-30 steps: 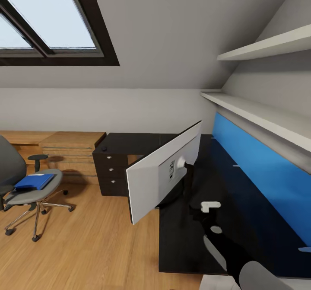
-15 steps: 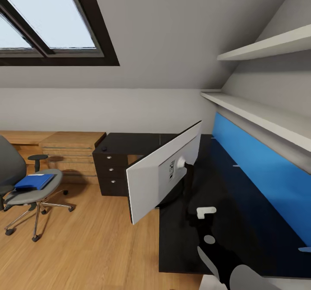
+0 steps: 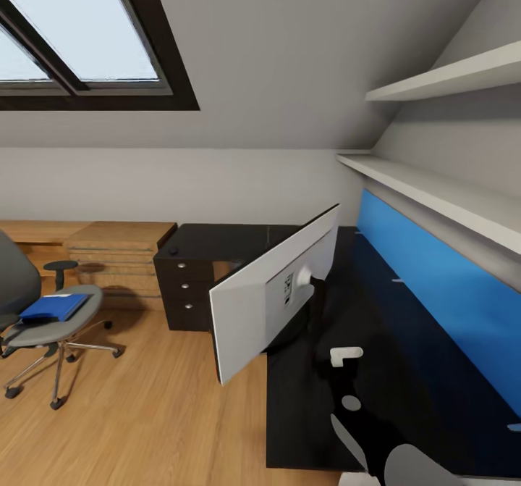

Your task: In the bedroom, organize the workspace by keeping the computer under the desk, ensuring the monitor is on the desk, placing the keyboard on the desk next to the monitor, placing the mouse on the desk next to the keyboard, moving the folder from the swivel chair onto the desk next to the mouse, stacking the notebook on top of the folder with the pen on top of the notebook, and positioning the swivel chair next to the desk.

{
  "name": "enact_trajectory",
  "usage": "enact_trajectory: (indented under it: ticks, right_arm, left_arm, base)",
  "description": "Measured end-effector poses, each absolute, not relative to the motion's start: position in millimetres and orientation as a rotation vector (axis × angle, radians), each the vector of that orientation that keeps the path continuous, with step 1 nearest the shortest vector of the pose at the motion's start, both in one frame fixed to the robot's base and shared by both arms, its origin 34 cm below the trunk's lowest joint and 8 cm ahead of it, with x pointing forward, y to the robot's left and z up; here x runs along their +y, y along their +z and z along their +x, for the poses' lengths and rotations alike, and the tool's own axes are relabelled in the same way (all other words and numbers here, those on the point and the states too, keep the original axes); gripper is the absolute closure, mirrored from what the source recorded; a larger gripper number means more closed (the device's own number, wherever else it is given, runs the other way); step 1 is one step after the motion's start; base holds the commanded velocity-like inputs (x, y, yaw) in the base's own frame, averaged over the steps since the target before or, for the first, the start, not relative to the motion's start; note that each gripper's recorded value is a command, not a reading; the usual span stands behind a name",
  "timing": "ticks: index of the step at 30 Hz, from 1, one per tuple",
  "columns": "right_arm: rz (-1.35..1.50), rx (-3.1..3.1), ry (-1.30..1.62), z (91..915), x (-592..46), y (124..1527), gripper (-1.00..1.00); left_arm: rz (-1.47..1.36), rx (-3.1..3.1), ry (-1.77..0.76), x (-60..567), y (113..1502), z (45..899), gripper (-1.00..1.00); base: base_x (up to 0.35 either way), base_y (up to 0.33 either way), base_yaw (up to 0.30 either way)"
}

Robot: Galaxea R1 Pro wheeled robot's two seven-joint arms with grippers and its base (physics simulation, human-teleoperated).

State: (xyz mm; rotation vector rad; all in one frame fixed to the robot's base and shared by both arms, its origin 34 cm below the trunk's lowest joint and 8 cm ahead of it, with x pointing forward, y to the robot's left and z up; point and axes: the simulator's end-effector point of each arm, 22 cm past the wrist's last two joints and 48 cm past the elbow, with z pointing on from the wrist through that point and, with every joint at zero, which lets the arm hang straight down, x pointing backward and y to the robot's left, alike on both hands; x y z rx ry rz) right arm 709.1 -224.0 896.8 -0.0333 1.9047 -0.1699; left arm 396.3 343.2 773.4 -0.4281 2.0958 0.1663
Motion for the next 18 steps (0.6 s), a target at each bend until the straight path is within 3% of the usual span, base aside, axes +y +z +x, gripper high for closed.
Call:
enact_trajectory:
  ticks: [12,18]
  right_arm:
    - [-0.02,1.859,-0.158,711.9,-223.5,905.7,-1.0]
    - [-0.016,1.851,-0.157,712.8,-224.6,907.2,-1.0]
  left_arm:
    - [-0.43,2.102,0.168,342.8,771.5,394.7,-1.0]
    - [-0.431,2.107,0.168,342.8,770.2,393.7,-1.0]
  base:
    - [0.121,0.0,0.0]
    - [0.028,0.0,0.0]
